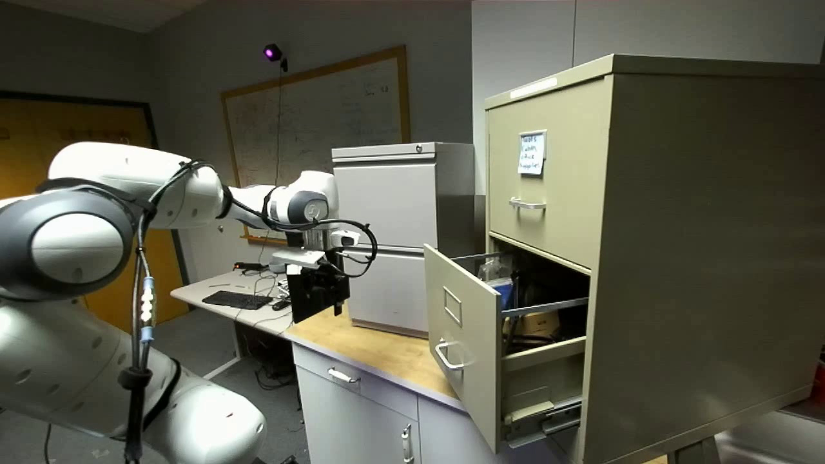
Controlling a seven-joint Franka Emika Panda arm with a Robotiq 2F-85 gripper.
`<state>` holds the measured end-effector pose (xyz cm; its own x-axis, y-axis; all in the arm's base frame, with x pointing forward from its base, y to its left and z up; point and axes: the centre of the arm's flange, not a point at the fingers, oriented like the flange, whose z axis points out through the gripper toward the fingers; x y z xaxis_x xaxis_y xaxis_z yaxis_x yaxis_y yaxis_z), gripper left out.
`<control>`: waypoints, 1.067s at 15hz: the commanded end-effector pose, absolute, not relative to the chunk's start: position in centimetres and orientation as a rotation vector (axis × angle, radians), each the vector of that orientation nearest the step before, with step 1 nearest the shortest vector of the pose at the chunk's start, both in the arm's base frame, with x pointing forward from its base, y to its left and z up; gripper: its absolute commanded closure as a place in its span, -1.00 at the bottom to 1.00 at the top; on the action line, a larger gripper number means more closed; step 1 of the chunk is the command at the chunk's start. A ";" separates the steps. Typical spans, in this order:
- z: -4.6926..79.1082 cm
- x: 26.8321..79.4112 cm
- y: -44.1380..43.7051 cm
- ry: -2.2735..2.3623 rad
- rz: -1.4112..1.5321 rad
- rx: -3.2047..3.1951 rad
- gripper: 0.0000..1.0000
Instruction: Close the bottom drawer of the right cabinet
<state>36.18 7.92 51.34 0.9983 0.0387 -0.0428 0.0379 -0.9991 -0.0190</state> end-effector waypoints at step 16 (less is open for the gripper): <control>50.8 40.1 -9.2 1.247 -0.504 -2.874 1.00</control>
